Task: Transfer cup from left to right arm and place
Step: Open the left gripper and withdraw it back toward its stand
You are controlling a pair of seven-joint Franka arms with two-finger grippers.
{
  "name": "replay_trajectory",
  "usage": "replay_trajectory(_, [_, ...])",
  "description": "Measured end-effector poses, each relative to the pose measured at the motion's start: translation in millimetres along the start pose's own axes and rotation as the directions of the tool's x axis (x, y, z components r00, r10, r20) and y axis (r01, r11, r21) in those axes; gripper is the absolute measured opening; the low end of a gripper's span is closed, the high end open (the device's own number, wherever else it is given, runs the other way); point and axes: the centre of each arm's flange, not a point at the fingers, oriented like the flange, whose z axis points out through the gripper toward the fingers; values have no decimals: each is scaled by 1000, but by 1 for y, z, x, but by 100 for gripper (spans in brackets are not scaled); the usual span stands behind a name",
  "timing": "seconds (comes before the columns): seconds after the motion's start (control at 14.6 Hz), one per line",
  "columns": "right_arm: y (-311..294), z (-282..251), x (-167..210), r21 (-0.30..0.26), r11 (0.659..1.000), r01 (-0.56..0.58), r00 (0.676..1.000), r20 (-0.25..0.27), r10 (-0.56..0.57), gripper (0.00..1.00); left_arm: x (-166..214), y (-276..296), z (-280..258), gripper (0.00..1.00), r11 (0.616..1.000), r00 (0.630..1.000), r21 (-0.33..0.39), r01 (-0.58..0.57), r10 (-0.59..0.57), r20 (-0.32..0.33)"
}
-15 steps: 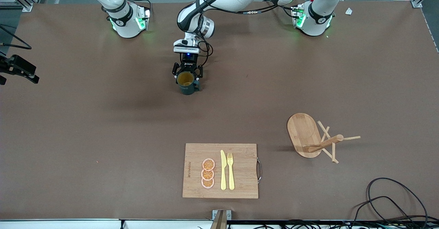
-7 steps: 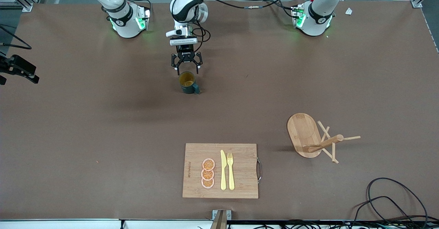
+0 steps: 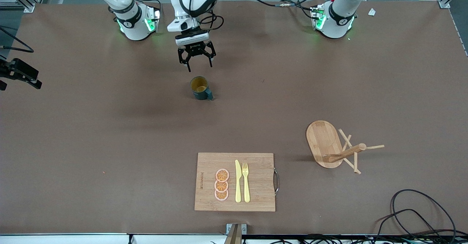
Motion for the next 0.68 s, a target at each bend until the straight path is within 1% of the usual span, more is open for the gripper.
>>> replay_trajectory(0.21, [0, 0, 0, 0, 1000, 0, 1000, 0, 0, 100, 76, -13, -26, 100, 999, 992, 7, -33, 32, 122])
replay_trajectory(0.41, [0, 0, 0, 0, 1000, -1, 1000, 0, 1, 100, 169, -40, -44, 100, 997, 969, -19, -76, 78, 232])
replay_trajectory(0.55, [0, 1, -1, 1, 1000, 0, 1000, 10, 0, 100, 230, -65, -47, 100, 994, 953, -44, -97, 106, 284])
replay_trajectory(0.68, [-1, 2, -2, 3, 1000, 1, 1000, 21, -1, 100, 276, -90, -42, 100, 992, 938, -57, -114, 126, 323])
